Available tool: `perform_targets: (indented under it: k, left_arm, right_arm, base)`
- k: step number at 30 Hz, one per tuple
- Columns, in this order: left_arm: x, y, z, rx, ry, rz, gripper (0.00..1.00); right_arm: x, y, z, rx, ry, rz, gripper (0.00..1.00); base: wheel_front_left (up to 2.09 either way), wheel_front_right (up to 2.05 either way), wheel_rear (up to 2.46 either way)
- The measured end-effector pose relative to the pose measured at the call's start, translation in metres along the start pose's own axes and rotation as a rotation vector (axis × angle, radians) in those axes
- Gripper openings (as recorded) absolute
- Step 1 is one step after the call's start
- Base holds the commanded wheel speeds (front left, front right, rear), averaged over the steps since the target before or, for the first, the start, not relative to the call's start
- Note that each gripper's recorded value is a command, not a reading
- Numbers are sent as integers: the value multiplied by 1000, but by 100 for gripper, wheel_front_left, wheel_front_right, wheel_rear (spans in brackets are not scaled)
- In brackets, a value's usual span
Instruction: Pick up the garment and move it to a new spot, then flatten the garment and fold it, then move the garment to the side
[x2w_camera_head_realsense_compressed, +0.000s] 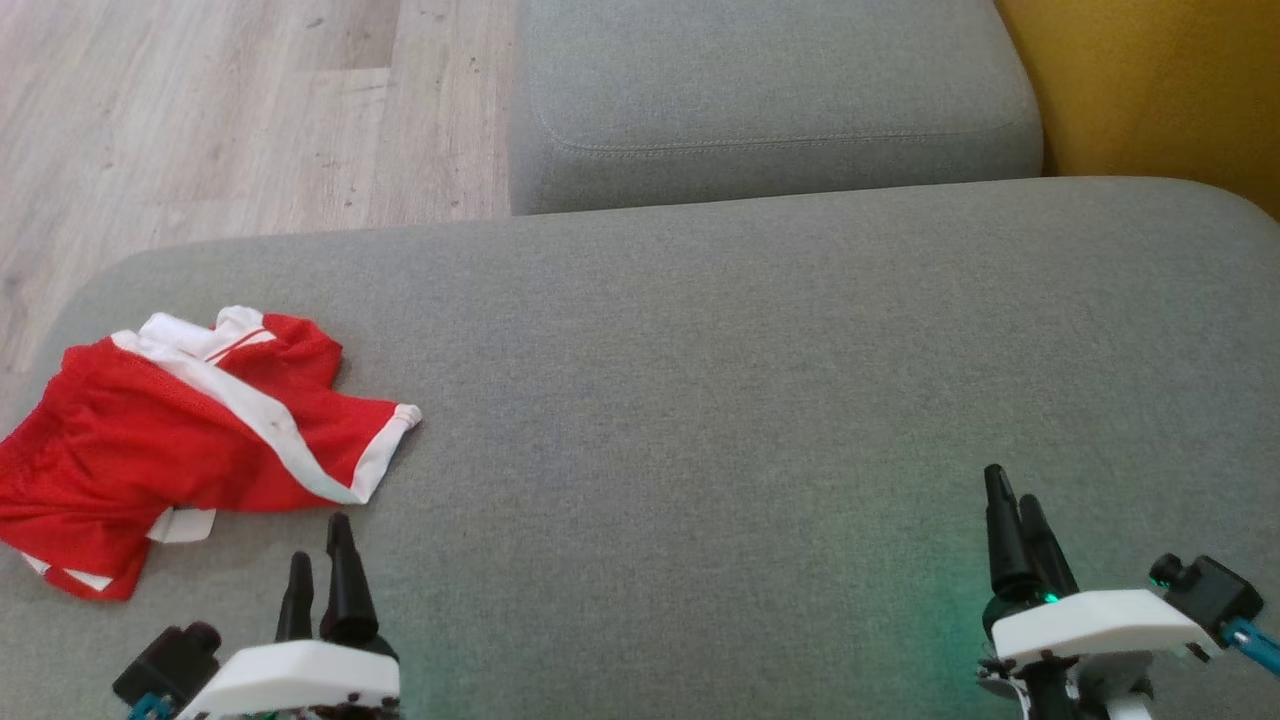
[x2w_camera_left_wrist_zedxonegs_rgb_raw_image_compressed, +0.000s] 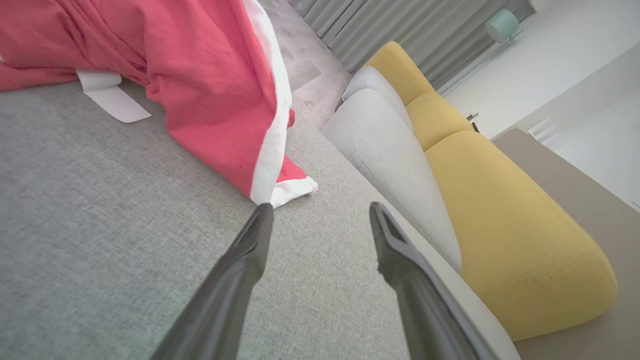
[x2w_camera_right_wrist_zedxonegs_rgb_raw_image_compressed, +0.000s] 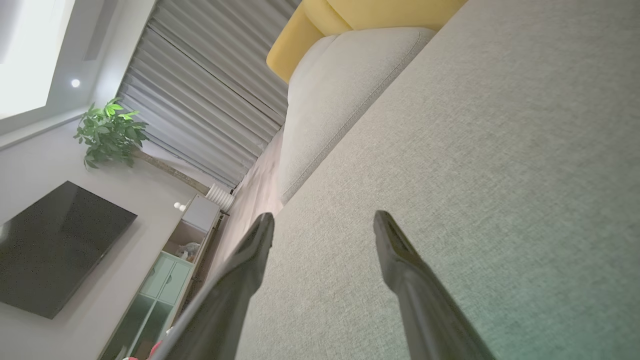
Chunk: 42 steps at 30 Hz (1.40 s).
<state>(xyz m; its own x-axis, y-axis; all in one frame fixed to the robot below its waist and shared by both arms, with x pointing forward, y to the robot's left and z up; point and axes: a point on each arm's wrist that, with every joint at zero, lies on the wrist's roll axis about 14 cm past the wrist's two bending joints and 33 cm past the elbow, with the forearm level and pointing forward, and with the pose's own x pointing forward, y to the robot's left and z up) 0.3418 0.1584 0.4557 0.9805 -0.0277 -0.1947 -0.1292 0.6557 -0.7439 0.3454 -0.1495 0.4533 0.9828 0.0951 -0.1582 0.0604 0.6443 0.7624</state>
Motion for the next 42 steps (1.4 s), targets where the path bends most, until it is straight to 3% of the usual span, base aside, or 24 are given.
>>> perform_targets:
  k: [42]
  left_arm:
    - [-5,-50,5,560,-132,-148,100]
  right_arm:
    - [-1,45,-7,-564,-42,179,100]
  base:
    - [0,0,0]
